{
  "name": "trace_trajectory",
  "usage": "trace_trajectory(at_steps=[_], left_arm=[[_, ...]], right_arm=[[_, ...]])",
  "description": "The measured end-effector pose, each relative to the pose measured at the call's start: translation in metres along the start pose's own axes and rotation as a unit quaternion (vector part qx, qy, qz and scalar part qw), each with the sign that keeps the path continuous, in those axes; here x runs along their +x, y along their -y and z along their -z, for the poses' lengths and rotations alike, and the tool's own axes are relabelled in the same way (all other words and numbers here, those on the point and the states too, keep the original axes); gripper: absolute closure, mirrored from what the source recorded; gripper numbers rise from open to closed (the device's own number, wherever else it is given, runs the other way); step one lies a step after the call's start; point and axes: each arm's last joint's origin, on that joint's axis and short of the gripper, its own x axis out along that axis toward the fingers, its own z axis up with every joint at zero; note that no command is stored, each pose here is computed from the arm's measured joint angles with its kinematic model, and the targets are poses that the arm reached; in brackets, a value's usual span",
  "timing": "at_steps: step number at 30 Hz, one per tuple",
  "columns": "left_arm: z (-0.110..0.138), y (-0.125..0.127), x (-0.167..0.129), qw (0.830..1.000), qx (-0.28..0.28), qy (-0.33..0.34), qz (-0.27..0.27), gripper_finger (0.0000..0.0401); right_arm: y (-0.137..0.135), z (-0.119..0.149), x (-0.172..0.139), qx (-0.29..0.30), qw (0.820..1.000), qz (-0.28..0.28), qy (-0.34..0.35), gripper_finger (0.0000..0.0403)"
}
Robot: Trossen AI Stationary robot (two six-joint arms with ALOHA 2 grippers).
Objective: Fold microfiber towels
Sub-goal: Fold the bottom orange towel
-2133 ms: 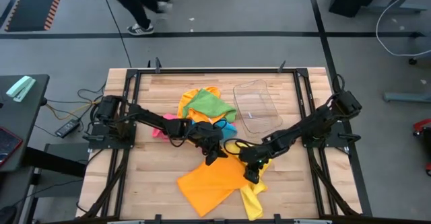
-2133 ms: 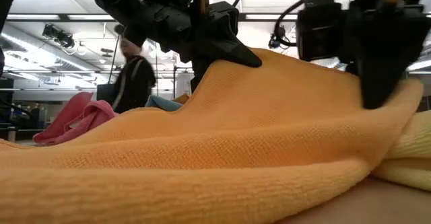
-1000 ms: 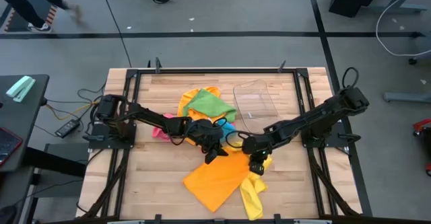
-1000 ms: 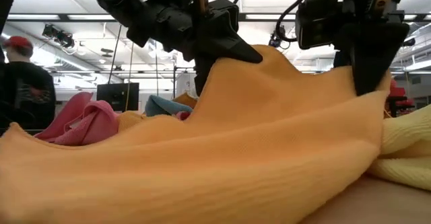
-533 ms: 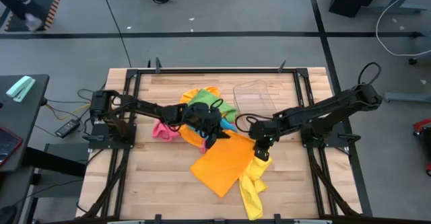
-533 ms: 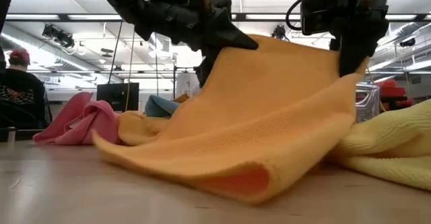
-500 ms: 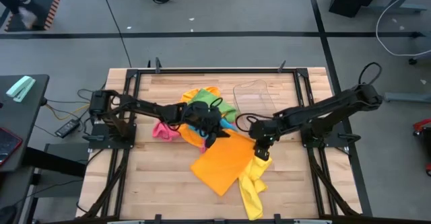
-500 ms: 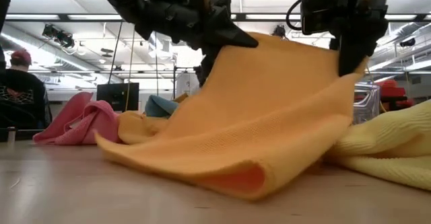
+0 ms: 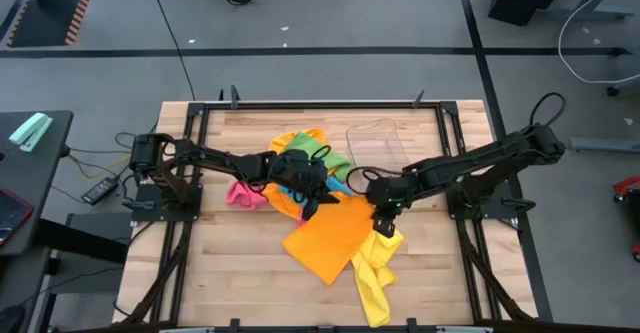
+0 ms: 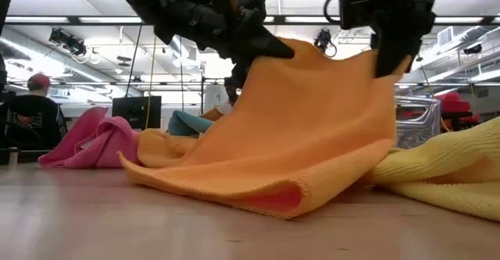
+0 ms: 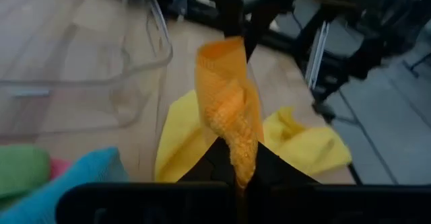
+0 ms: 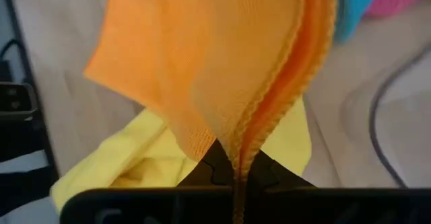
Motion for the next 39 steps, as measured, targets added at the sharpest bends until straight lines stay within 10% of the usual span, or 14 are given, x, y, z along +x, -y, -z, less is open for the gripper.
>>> trace_trajectory(at_steps=[22,39], left_arm=[[0.013,0.038,-0.031,0.988,0.074,-0.138,0.011,0.039],[0.029,0.06,-0.029,0.979,0.075,-0.187,0.033,0.0391]], right_arm=[[-0.069,-0.024,0.045,-0.072,0.997,0.011,0.009,0.0399],[-0.102,-0.02,0.073,-0.088,0.991,-0.093,0.033,0.0399]])
